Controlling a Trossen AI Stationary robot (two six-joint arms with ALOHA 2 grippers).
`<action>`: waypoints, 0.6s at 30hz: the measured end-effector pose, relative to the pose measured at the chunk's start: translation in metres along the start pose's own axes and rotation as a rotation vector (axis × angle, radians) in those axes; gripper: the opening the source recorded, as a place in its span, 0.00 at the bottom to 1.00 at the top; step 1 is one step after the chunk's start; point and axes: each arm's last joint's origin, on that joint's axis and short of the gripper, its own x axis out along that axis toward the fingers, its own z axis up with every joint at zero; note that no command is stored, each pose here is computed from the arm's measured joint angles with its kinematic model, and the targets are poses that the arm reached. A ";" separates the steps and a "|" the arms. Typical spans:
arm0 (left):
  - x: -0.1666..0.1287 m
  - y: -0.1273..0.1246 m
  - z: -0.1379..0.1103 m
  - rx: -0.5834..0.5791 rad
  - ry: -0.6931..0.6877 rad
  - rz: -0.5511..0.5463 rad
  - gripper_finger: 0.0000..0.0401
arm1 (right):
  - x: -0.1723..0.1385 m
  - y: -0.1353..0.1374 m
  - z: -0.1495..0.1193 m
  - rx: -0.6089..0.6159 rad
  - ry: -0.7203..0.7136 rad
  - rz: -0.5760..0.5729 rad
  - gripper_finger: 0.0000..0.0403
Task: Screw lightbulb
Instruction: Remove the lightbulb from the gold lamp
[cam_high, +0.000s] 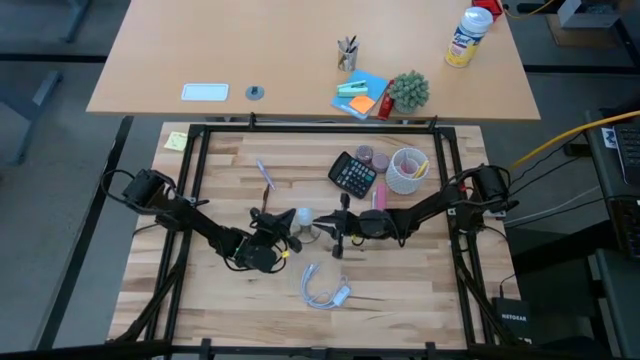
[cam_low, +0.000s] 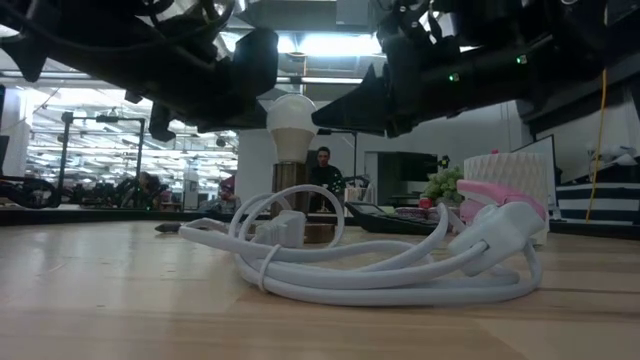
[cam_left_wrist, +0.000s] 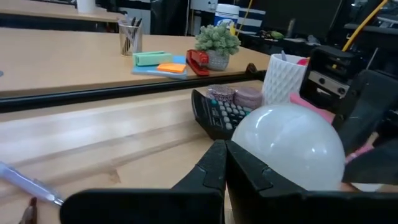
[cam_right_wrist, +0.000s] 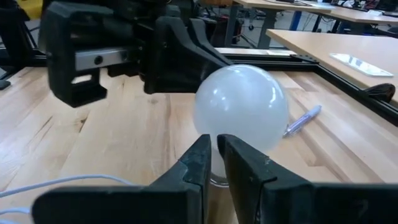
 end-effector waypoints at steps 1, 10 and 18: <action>-0.001 0.000 0.000 -0.005 0.001 -0.003 0.00 | 0.000 0.000 0.000 0.000 0.000 -0.001 0.13; -0.011 -0.002 -0.003 -0.055 0.008 -0.030 0.00 | 0.000 -0.003 0.000 -0.002 0.002 -0.097 0.13; -0.022 -0.007 -0.005 -0.125 0.075 -0.131 0.00 | 0.003 -0.015 0.000 0.006 0.002 -0.175 0.13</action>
